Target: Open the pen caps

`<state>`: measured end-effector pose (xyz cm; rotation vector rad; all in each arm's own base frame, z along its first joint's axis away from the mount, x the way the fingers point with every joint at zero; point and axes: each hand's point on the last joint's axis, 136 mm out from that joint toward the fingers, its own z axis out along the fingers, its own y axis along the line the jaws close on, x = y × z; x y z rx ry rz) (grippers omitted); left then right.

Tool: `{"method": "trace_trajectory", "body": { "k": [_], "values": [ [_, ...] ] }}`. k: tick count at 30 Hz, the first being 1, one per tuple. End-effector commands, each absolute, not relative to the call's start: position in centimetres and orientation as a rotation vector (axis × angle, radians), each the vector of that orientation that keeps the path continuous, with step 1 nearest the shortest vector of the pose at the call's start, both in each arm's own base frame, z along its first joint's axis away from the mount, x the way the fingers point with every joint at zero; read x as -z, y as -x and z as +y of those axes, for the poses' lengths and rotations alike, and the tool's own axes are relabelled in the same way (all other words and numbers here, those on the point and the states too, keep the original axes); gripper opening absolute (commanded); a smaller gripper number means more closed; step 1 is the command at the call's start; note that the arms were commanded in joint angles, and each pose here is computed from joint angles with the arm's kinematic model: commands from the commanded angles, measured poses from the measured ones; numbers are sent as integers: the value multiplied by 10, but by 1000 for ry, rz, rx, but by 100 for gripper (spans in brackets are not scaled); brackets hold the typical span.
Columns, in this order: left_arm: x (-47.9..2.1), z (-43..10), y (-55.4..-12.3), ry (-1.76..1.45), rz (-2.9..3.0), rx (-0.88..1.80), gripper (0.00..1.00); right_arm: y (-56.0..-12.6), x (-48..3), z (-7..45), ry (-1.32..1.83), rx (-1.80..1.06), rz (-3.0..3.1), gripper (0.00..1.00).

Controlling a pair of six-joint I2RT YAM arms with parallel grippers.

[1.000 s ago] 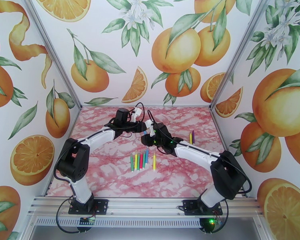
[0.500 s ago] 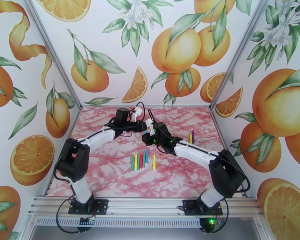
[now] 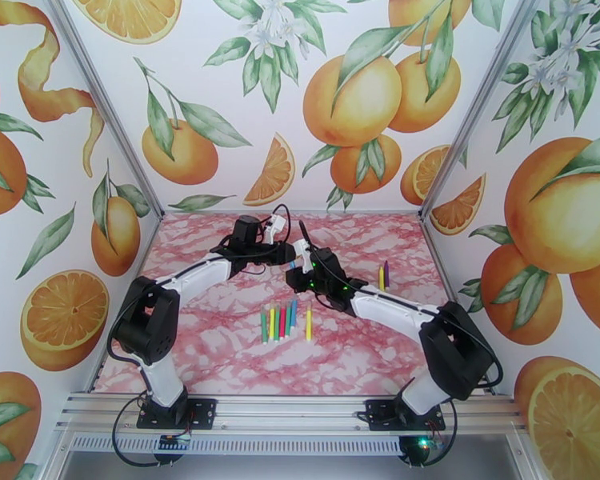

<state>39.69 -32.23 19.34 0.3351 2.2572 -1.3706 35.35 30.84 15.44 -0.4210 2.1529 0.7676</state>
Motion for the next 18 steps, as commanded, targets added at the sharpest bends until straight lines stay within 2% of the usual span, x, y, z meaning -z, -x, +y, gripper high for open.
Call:
{"method": "trace_trajectory", "body": {
  "k": [1, 18],
  "values": [
    [-221, -306, -442, -235, 2138, 1280, 5, -334, -153, 307, 505, -778, 2144, 0],
    [-231, -303, -462, -168, 2078, 1318, 5, -327, -150, 298, 503, -753, 2131, 0]
  ]
}}
